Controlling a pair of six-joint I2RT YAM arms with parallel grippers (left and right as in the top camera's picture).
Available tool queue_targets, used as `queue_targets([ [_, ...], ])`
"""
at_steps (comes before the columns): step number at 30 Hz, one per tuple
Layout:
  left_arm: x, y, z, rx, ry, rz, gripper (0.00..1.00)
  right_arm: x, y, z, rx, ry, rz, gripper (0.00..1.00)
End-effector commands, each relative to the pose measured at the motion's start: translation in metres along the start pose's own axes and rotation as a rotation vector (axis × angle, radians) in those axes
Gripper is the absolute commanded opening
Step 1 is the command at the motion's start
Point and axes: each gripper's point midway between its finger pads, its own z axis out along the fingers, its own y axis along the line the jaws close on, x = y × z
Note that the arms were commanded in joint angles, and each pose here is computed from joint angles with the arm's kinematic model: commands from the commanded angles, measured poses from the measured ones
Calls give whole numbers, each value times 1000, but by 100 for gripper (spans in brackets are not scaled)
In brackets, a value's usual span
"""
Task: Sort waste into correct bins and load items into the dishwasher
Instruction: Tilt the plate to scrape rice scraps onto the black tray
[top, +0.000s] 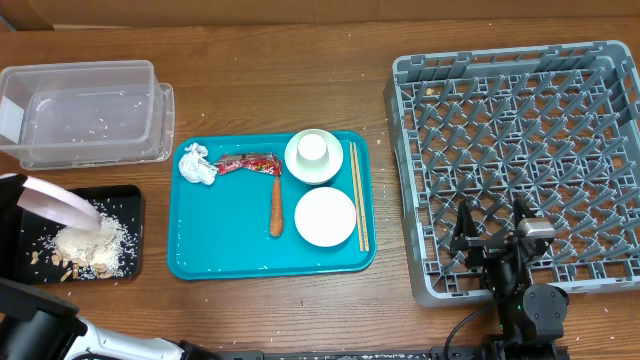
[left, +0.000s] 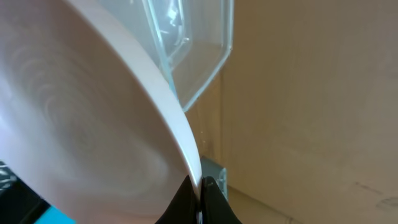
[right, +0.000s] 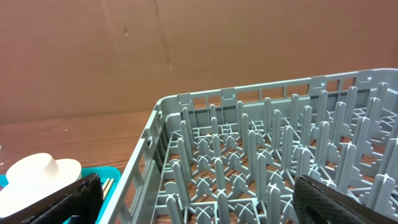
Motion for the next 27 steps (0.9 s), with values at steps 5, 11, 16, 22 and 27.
queue_targets([
  [5,9,-26,-9,77,-4,97,4,2,-2,0,7,-3,3,100],
  [11,14,-33,-10,124,16,61,4,2,-2,0,7,-2,3,100],
  [16,18,-34,-10,130,27,48,4,2,-2,0,7,-3,3,100],
  [22,26,-47,-12,203,41,78,4,2,-2,0,7,-2,3,100],
  [27,39,-47,-14,186,69,43,4,2,-2,0,7,-2,3,100],
])
